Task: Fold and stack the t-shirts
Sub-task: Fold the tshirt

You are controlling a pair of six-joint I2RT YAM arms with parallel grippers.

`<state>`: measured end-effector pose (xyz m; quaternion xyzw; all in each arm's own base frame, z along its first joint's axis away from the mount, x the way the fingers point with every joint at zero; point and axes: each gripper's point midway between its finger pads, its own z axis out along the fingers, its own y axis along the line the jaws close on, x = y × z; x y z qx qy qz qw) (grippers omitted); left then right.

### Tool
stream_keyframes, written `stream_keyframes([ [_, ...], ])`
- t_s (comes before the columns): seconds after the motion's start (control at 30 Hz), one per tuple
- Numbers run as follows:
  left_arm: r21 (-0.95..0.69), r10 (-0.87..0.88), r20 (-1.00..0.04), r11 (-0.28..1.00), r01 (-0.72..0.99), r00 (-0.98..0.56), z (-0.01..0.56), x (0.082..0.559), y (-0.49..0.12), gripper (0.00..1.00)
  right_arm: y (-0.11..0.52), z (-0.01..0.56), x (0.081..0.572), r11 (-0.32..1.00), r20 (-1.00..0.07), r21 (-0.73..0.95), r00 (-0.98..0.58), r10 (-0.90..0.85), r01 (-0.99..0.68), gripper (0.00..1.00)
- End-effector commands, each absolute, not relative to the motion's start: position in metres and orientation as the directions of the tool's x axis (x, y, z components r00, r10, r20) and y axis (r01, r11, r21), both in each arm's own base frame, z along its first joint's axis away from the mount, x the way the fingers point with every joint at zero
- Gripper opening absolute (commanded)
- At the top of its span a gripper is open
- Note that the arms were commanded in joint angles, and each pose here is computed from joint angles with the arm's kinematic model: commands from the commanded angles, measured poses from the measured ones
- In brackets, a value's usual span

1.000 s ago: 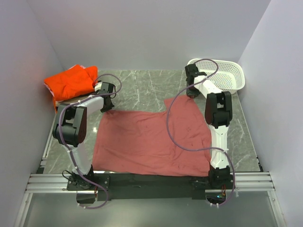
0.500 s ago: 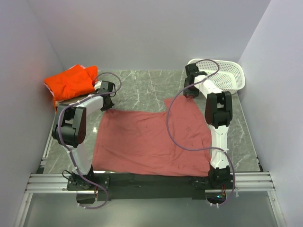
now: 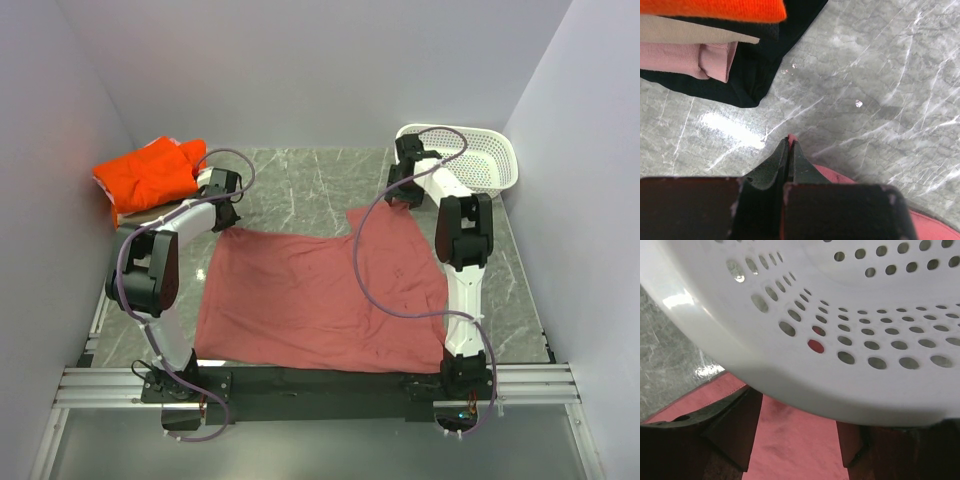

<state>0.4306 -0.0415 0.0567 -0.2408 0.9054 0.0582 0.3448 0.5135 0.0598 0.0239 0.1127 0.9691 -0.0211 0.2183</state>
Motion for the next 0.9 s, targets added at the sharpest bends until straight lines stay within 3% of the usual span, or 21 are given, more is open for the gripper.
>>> stream_keyframes([
  [0.0,-0.103,-0.396,-0.693,0.881,-0.462,-0.602,0.087,0.44,-0.042,0.01,0.039,0.032,0.526,0.96,-0.468,0.041,-0.844,0.264,0.277,0.65],
  [0.13,-0.107,-0.397,-0.699,0.88,-0.462,-0.595,0.09,0.441,-0.042,0.0,0.035,0.031,0.526,0.955,-0.464,0.066,-0.839,0.285,0.288,0.44],
  [0.43,-0.103,-0.395,-0.698,0.88,-0.463,-0.597,0.092,0.44,-0.041,0.01,0.03,0.021,0.525,0.955,-0.433,0.053,-0.855,0.286,0.292,0.36],
  [0.5,-0.104,-0.395,-0.701,0.88,-0.464,-0.594,0.093,0.44,-0.041,0.01,0.031,0.017,0.524,0.955,-0.42,0.044,-0.862,0.284,0.293,0.2],
  [0.6,-0.102,-0.397,-0.7,0.878,-0.467,-0.593,0.093,0.441,-0.039,0.01,0.031,0.018,0.527,0.955,-0.416,0.042,-0.863,0.285,0.295,0.09],
  [0.63,-0.103,-0.399,-0.7,0.877,-0.469,-0.593,0.094,0.441,-0.038,0.01,0.032,0.015,0.527,0.955,-0.411,0.043,-0.866,0.285,0.294,0.0],
  [0.87,-0.087,-0.407,-0.703,0.864,-0.497,-0.584,0.093,0.438,-0.025,0.01,0.047,0.022,0.524,0.951,-0.423,0.119,-0.853,0.307,0.284,0.0],
])
